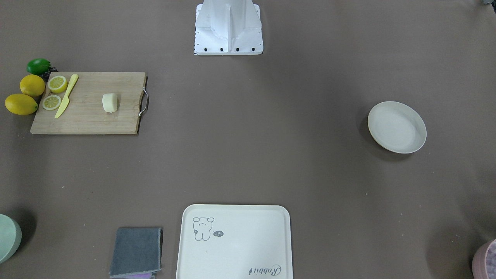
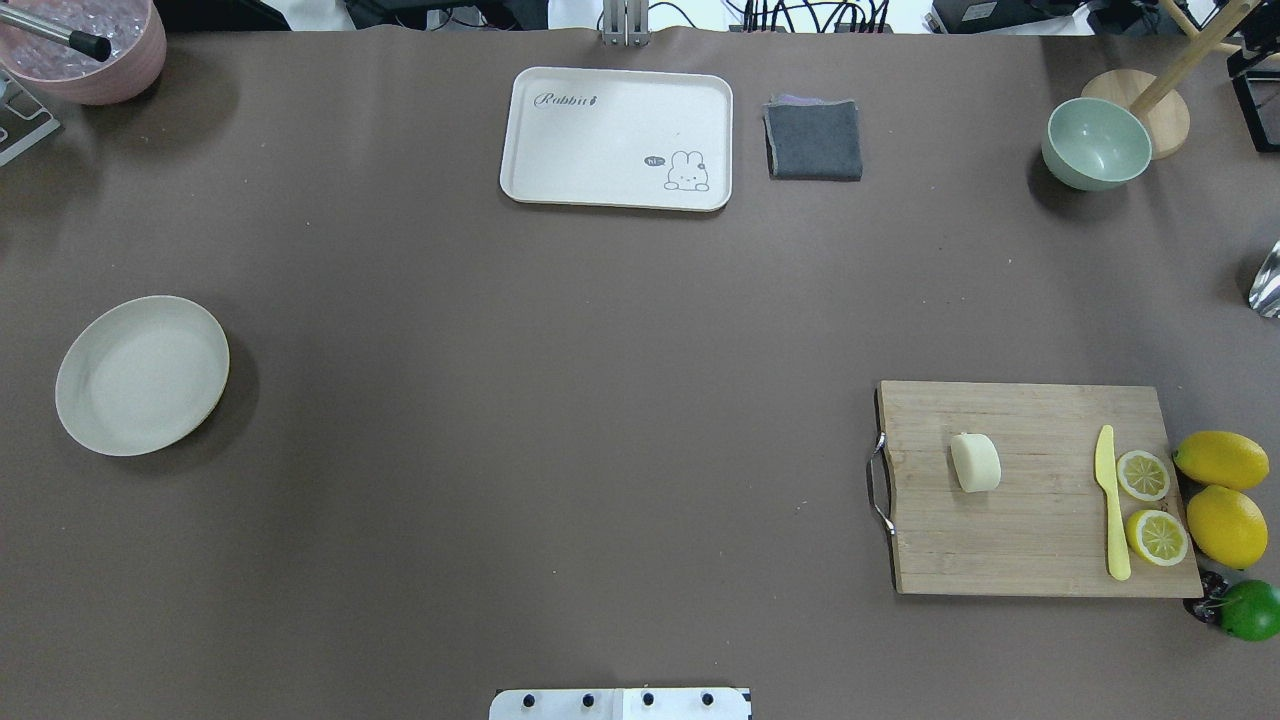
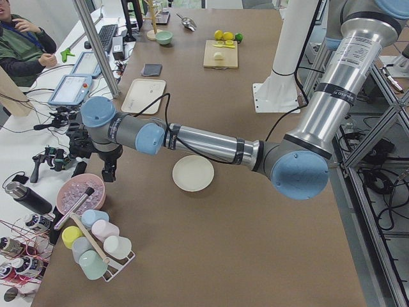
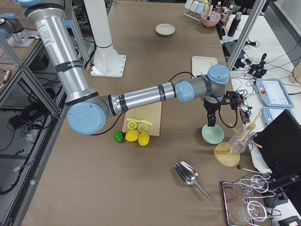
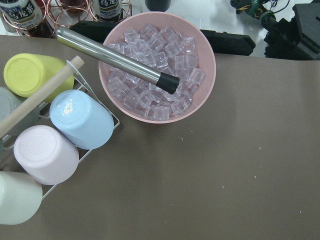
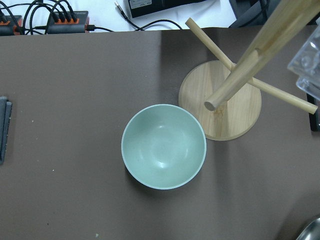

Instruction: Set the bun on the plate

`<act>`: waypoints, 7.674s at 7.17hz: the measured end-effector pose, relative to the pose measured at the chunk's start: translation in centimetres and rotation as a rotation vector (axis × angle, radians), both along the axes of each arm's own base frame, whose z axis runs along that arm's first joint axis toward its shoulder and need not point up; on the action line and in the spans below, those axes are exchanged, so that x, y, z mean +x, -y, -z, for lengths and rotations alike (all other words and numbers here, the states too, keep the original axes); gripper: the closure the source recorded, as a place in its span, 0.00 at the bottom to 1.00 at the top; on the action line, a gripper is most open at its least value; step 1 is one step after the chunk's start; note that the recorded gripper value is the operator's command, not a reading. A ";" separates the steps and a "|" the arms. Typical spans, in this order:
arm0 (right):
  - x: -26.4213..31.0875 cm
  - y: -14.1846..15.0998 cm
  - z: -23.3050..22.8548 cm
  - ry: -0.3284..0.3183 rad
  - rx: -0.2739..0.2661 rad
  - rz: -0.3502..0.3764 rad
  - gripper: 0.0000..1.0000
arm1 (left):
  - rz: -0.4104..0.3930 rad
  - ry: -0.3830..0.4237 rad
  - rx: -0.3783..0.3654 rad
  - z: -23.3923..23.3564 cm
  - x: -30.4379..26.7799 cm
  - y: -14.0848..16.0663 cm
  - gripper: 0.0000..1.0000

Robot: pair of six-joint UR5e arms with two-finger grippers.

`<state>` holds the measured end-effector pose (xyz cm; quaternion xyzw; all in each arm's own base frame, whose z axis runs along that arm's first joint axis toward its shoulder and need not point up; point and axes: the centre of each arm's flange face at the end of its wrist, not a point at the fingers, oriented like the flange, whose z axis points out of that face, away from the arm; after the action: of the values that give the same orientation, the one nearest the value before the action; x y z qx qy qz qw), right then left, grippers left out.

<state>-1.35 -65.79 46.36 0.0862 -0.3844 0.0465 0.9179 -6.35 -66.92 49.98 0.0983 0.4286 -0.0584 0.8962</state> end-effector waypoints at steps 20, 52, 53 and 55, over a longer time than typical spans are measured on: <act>-1.7 -1.0 0.4 -0.002 0.015 0.027 0.00 | -0.403 -0.111 0.184 -14.3 24.0 -13.2 0.56; -14.0 -4.8 5.6 0.069 0.088 0.228 0.00 | 0.010 -0.280 0.344 22.3 43.2 -9.8 0.02; -16.1 -7.0 5.1 0.085 0.056 0.252 0.00 | 0.035 -0.253 0.335 20.9 40.8 -7.7 0.02; -20.5 -12.5 4.7 0.098 -0.029 0.271 0.00 | 0.076 -0.177 0.337 17.5 36.6 -3.8 0.02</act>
<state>-21.83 -53.26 41.62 0.0179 -0.4360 -0.0682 0.8972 30.30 -63.07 32.44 0.2579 0.5054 -0.0280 0.8230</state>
